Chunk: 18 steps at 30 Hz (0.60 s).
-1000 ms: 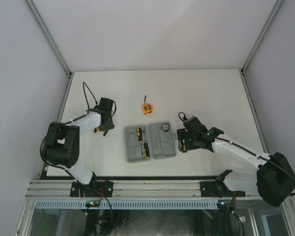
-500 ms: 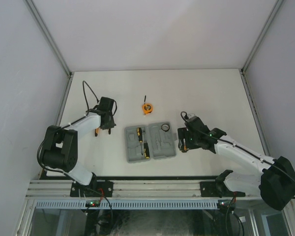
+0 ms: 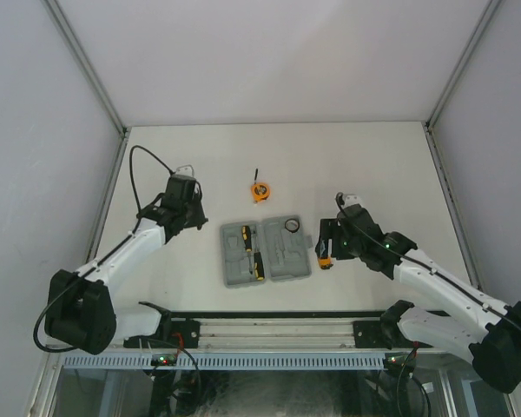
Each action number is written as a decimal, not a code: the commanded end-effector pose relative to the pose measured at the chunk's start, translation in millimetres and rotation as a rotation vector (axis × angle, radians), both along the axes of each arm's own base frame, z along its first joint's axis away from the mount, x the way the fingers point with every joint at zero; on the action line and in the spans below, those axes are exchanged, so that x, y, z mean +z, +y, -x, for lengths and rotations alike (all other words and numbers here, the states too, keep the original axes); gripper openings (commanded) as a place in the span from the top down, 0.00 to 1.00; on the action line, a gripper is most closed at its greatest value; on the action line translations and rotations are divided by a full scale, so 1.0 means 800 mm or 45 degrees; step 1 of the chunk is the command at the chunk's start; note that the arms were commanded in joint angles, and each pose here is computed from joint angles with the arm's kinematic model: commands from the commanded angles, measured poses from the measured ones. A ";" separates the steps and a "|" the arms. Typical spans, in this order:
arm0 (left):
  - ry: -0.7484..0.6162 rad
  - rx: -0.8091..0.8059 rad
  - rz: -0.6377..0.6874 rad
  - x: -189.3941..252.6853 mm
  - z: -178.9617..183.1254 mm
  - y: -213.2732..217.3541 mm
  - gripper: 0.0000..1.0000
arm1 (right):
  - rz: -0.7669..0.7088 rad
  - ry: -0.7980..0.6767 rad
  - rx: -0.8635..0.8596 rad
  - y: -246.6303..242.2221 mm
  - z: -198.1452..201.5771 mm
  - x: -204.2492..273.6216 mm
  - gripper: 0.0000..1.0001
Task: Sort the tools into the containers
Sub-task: Pick up the pliers at the center of the board.
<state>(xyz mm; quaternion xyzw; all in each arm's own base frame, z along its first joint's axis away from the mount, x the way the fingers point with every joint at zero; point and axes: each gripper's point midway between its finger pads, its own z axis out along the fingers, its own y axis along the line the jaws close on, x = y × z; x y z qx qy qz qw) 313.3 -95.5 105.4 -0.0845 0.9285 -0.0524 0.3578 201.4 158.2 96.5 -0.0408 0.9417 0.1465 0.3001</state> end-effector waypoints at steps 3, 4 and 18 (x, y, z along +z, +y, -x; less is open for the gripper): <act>-0.112 -0.073 0.137 0.025 0.003 -0.025 1.00 | -0.133 -0.070 -0.038 0.016 -0.014 0.024 0.32; -0.119 -0.085 0.154 0.028 0.005 -0.029 1.00 | -0.161 -0.074 -0.034 0.020 -0.015 0.027 0.32; -0.235 -0.481 0.436 0.094 0.064 -0.148 1.00 | -0.608 -0.181 -0.128 0.072 -0.043 0.100 0.31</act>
